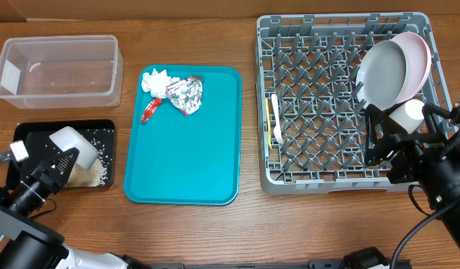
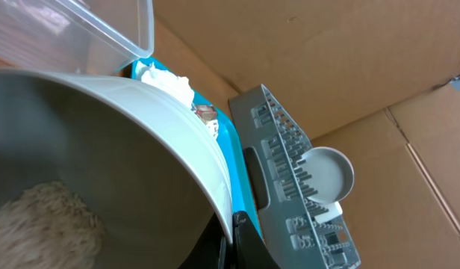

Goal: Sort waste into correct bins and load items into the dishwasher rack
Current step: 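Tip the bowl with the left gripper to pour rice onto the black tray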

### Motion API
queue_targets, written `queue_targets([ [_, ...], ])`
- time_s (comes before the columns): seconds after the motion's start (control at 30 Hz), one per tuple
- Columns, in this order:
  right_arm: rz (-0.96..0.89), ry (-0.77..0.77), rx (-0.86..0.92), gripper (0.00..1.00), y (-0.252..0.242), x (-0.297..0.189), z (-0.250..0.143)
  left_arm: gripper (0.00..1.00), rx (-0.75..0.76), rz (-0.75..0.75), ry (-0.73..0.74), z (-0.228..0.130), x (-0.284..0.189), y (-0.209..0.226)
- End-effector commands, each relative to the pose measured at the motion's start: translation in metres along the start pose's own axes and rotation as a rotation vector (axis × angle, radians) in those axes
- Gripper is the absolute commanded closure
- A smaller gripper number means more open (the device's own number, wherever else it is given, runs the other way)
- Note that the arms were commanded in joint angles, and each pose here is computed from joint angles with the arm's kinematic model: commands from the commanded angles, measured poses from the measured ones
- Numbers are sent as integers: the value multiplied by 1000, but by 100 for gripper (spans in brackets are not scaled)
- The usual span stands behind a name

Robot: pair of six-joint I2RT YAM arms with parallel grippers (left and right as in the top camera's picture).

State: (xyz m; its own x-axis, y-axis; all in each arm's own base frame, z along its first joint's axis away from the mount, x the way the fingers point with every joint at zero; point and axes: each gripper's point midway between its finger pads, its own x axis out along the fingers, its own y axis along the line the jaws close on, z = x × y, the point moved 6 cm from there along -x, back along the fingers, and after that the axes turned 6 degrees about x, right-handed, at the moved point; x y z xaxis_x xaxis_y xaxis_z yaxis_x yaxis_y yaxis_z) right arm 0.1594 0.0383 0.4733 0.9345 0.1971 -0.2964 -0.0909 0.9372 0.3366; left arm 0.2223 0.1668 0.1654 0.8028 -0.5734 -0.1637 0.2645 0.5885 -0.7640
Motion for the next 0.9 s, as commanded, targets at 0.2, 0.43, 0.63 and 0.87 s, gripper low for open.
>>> queue_targets([
  [0.2, -7, -16, 2, 0, -1, -3, 2, 96, 108, -13, -56, 3, -3, -2],
  [0.43, -8, -15, 2, 0, -1, -3, 2, 96, 43, -20, -105, 9, -5, 0],
  [0.63, -8, -15, 2, 0, -1, -3, 2, 96, -7, -14, -110, 9, -8, 2],
  [0.87, -7, -15, 2, 0, -1, -3, 2, 96, 42, -25, -127, 9, -8, -8],
])
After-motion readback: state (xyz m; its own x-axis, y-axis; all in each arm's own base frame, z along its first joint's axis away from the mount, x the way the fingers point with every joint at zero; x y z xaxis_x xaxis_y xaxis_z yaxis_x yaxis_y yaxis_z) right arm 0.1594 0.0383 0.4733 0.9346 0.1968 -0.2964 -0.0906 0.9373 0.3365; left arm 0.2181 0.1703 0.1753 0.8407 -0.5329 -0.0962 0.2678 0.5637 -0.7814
